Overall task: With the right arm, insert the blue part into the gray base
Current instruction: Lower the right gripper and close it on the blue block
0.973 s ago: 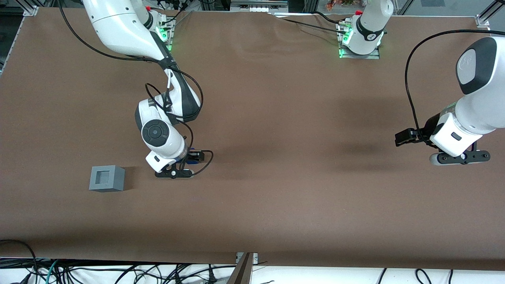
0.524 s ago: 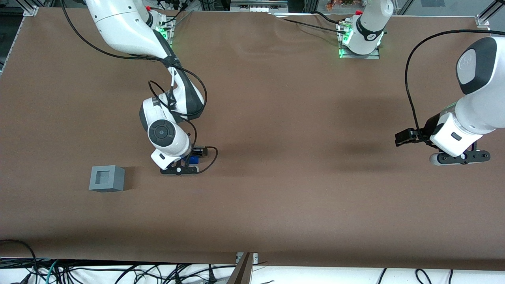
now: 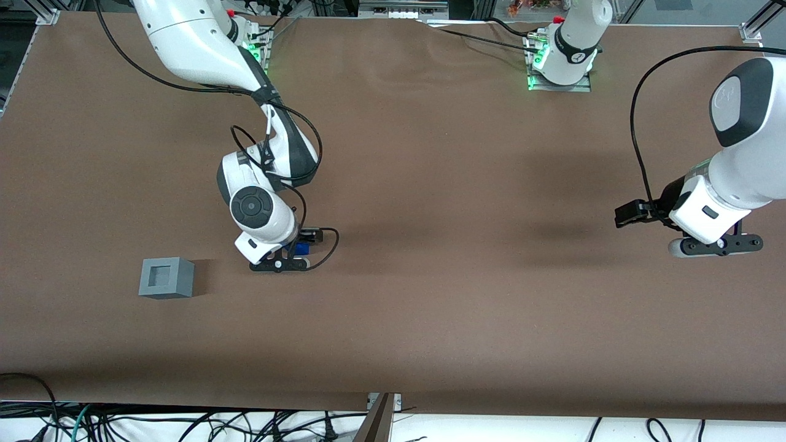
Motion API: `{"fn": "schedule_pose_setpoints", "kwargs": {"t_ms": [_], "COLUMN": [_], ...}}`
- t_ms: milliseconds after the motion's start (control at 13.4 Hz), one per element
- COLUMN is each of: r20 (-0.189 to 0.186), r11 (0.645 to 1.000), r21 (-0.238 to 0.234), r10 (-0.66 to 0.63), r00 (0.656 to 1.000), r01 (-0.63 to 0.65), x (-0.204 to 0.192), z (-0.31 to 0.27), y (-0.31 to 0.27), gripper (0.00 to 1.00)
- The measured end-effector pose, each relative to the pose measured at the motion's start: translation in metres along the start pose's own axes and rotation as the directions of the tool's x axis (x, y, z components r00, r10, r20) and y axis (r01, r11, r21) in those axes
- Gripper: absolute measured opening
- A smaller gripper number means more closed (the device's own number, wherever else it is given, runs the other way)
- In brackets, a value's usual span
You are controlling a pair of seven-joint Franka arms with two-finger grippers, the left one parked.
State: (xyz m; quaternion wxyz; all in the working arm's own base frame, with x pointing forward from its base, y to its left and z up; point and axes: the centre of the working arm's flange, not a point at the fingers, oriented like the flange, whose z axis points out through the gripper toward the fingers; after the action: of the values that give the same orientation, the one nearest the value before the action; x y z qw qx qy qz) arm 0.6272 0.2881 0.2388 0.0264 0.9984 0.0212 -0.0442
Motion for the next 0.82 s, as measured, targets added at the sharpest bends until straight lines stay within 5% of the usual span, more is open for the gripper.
{"fn": "schedule_pose_setpoints", "kwargs": {"t_ms": [449, 674, 824], "r20": [-0.001, -0.005, -0.007], "r11": [0.999, 0.999, 0.999], "r21": [-0.001, 0.000, 0.001], "r10": [-0.032, -0.034, -0.034], "r00": [0.999, 0.999, 0.999], "r01": [0.032, 0.034, 0.034], "x": [0.0016, 0.0024, 0.0029], "z": [-0.0002, -0.0014, -0.0025], "y": [0.0036, 0.0037, 0.0034], "gripper": [0.99, 0.83, 0.56]}}
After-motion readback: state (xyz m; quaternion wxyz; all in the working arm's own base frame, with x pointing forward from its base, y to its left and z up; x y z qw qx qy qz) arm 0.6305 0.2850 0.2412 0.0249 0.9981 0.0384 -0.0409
